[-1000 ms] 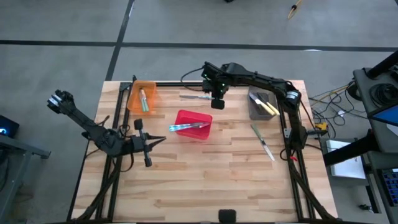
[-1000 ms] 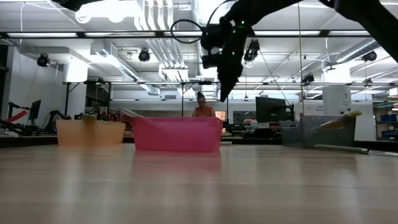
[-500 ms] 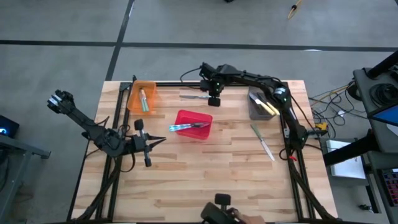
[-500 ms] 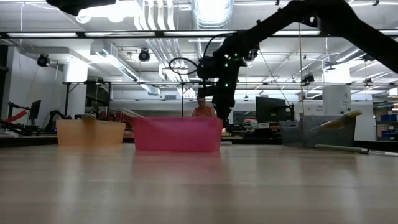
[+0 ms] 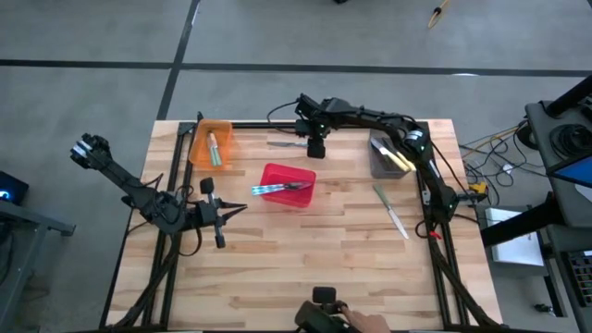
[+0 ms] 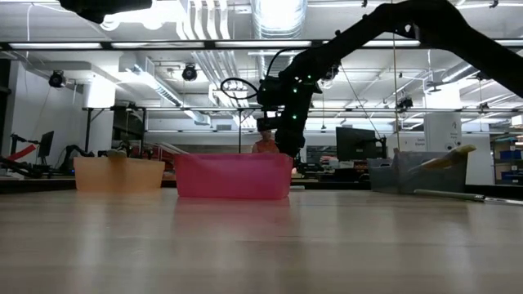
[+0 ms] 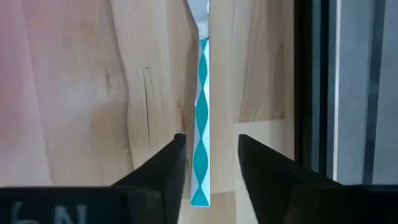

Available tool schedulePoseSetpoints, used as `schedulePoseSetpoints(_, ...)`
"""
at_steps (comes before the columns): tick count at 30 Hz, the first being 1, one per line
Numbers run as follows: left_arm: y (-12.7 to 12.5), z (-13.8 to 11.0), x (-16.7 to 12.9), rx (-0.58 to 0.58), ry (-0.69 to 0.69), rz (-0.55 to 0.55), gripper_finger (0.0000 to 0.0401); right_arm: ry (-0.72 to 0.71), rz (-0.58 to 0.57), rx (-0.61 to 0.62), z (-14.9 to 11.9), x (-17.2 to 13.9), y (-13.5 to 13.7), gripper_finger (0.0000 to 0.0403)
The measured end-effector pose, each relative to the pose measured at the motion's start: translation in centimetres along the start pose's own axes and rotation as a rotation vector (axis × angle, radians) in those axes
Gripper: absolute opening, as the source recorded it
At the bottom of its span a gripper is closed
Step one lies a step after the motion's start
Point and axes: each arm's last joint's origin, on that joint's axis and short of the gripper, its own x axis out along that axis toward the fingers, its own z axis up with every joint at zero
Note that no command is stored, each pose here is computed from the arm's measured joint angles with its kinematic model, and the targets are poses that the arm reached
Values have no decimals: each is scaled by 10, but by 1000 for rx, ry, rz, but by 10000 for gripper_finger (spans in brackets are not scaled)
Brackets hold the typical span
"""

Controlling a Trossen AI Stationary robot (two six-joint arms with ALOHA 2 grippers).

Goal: Sort silverware by color (type)
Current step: Put the white patterned table knife into the red bin

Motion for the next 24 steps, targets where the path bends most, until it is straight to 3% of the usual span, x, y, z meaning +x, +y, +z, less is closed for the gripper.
schedulePoseSetpoints(8,0,0,0,-6,-1,0,0,-27,5,17,1,1,-1,192)
schedulePoseSetpoints(24,0,0,0,-24,-1,-1,0,-15,13,67,-12,25,7,194)
